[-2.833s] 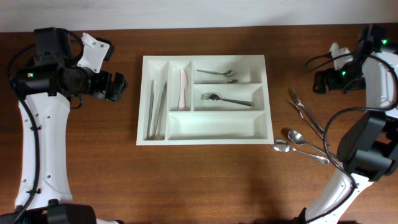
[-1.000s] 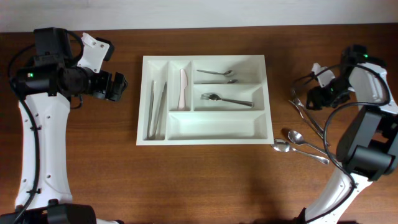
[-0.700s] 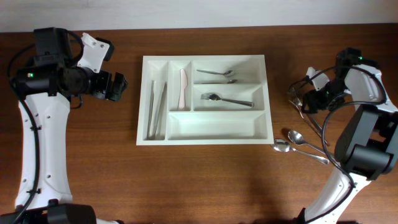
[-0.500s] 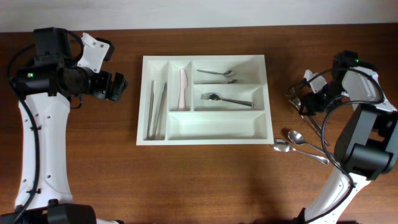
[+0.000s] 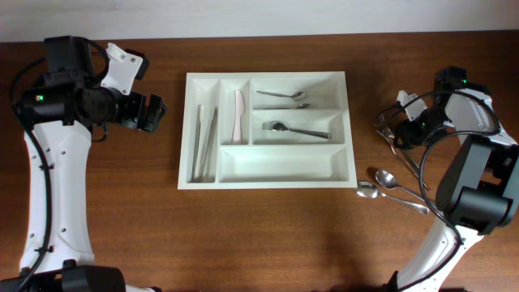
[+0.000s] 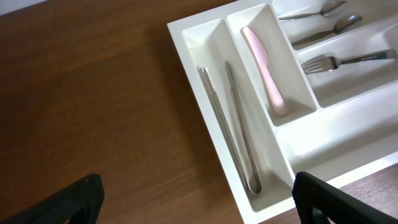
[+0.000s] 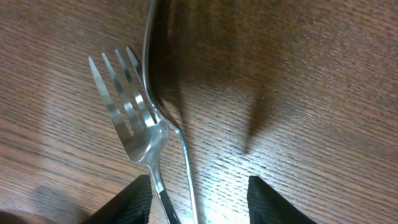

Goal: Pack container
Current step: 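Close the right gripper on the second fork and lift it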

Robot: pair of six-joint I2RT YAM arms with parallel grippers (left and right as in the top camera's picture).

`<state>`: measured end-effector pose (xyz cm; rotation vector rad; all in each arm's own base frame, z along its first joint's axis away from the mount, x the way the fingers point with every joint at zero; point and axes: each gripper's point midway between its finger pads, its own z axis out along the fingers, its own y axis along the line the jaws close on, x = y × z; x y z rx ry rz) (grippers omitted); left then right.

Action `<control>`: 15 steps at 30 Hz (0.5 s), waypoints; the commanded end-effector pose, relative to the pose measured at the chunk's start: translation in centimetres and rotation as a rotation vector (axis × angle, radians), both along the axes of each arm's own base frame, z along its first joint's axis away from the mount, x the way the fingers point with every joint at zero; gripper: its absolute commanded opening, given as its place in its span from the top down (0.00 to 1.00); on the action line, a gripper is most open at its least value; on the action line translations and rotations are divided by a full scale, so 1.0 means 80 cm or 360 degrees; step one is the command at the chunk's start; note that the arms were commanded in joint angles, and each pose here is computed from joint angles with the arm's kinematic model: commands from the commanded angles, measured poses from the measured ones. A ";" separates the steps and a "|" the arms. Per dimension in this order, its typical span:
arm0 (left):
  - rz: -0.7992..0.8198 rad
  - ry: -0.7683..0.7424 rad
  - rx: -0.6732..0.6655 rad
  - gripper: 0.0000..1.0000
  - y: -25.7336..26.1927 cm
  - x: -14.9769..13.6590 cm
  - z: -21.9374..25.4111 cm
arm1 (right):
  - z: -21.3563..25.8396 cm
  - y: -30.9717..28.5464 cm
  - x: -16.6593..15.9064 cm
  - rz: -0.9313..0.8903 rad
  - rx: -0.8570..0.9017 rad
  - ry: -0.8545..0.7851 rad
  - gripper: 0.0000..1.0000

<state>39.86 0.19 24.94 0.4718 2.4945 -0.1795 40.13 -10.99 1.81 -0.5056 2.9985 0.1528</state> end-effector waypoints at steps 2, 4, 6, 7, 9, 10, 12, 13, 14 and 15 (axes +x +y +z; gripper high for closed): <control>-0.0026 -0.0052 0.0002 0.01 -0.003 -0.004 0.014 | -0.010 0.000 -0.005 -0.0008 -0.0006 0.0037 0.53; -0.0026 -0.0052 0.0002 0.01 -0.003 -0.004 0.014 | -0.012 0.000 -0.004 -0.0011 -0.0006 0.0038 0.55; -0.0026 -0.0053 0.0002 0.01 -0.003 -0.004 0.014 | -0.013 0.000 -0.003 -0.0020 -0.0008 0.0031 0.56; -0.0026 -0.0052 0.0002 0.01 -0.003 -0.004 0.014 | -0.013 -0.001 -0.002 -0.0020 -0.0010 0.0026 0.56; -0.0026 -0.0052 0.0002 0.01 -0.003 -0.004 0.014 | -0.016 0.000 -0.002 -0.0020 -0.0011 0.0019 0.56; -0.0026 -0.0053 0.0002 0.01 -0.003 -0.004 0.014 | -0.019 0.000 -0.003 -0.0020 -0.0012 0.0020 0.56; -0.0026 -0.0053 0.0002 0.01 -0.003 -0.004 0.014 | -0.023 0.001 -0.005 -0.0020 -0.0010 0.0026 0.56; -0.0026 -0.0052 0.0002 0.01 -0.003 -0.004 0.014 | -0.025 0.001 -0.007 -0.0020 -0.0008 0.0030 0.56; -0.0026 -0.0052 0.0002 0.01 -0.003 -0.004 0.014 | -0.026 0.001 -0.008 -0.0020 -0.0007 0.0033 0.56; -0.0026 -0.0053 0.0002 0.01 -0.003 -0.004 0.014 | -0.027 0.002 -0.008 -0.0020 -0.0006 0.0035 0.56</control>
